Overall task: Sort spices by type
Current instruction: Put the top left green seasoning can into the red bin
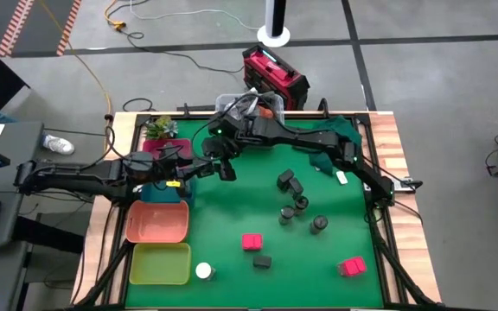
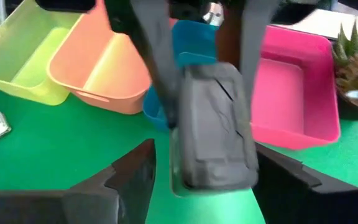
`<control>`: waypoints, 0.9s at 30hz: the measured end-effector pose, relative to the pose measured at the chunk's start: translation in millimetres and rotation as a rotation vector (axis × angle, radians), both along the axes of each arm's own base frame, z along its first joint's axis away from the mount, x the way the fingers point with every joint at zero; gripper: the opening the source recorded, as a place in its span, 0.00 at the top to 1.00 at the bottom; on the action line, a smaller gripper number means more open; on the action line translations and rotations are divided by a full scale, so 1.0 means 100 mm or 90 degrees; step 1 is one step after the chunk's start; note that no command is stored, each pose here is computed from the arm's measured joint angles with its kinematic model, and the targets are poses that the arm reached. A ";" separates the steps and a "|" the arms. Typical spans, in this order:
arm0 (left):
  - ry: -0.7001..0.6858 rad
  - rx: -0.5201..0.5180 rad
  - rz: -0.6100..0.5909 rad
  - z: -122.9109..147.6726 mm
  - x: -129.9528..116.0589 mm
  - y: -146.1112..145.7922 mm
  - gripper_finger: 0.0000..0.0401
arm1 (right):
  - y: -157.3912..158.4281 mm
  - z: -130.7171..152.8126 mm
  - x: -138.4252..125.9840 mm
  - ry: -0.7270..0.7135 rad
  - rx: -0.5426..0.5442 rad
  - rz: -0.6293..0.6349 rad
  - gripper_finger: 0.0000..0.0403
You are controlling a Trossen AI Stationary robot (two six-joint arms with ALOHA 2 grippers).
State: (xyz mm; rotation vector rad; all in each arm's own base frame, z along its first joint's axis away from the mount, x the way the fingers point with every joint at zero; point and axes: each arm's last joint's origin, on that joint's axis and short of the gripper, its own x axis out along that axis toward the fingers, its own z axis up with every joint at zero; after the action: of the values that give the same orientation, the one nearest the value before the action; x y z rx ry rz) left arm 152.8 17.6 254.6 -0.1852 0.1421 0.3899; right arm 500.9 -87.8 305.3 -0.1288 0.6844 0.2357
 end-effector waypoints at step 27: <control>-0.015 -0.036 0.087 0.04 -0.37 0.01 0.66 | -0.41 -0.11 -0.21 0.111 0.047 -0.079 0.33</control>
State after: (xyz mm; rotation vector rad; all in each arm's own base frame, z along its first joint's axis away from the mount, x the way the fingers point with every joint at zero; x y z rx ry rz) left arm 116.1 18.8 258.3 -0.2564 0.1180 0.5205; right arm 479.6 -128.3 294.6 0.0057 0.8525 0.1532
